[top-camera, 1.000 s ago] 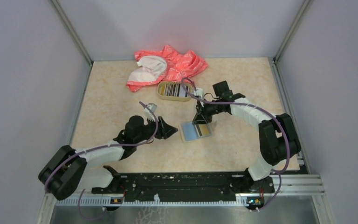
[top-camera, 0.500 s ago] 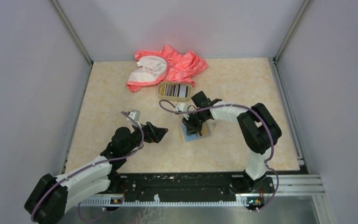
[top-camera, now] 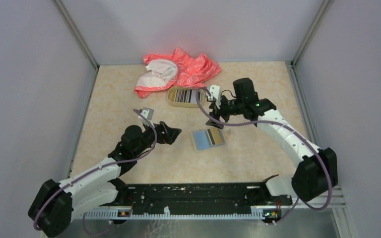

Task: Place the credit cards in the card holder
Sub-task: Move the storage box to the center of the board.

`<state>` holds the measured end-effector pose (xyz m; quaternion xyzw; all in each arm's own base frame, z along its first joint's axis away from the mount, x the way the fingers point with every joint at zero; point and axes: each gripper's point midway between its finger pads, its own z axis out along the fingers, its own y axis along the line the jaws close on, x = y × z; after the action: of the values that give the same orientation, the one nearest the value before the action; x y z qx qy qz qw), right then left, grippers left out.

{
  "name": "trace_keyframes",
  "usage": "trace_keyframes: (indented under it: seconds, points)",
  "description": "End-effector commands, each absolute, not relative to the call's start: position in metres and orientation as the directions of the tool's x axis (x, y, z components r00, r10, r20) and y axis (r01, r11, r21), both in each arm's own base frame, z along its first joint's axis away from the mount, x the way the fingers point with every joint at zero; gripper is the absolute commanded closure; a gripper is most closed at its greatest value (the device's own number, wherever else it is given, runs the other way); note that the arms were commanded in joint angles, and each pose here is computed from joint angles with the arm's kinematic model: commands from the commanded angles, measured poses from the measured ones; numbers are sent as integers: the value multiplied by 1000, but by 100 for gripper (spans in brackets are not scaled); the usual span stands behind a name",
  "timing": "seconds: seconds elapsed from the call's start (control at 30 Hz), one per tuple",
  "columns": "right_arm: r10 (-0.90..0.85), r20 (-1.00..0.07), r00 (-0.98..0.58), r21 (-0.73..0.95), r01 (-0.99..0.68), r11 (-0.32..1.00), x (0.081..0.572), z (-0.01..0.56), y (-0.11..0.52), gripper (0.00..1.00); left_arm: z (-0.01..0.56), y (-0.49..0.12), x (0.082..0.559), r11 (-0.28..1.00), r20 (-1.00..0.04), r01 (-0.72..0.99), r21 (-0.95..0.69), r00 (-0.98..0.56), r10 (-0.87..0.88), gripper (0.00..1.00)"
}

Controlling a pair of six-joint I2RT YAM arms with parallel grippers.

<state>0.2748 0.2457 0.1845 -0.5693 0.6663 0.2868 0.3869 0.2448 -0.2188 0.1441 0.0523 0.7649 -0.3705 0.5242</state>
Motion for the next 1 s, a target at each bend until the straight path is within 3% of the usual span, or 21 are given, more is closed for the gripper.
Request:
trace_keyframes:
  seconds: [0.0, 0.13, 0.23, 0.4, 0.5, 0.7, 0.97]
  points:
    - [-466, -885, -13, -110, -965, 237, 291, 204, 243, 21, 189, -231, 278, 751, -896, 507, -423, -356, -265, 2]
    - [-424, -899, -113, -35, -945, 327, 321, 222, 243, 21, 210, -248, 313, 773, -899, 485, -409, -358, -251, 2]
    - [-289, -912, -290, 111, -854, 508, 369, 232, 237, 26, 218, -253, 346, 755, -862, 442, -485, -386, -328, 4]
    - [-213, -846, -489, 204, -665, 718, 435, 188, 222, 27, 209, -268, 376, 704, -809, 410, -580, -391, -439, 6]
    - [-228, -795, -563, 215, -612, 761, 458, 158, 221, 28, 205, -271, 379, 668, -806, 452, -592, -340, -485, 9]
    - [-213, -744, -634, 262, -570, 779, 491, 121, 233, 42, 199, -269, 374, 642, -810, 499, -582, -292, -508, 9]
    - [-200, -695, -691, 292, -525, 799, 515, 97, 250, 46, 202, -261, 353, 598, -793, 539, -593, -266, -548, 12]
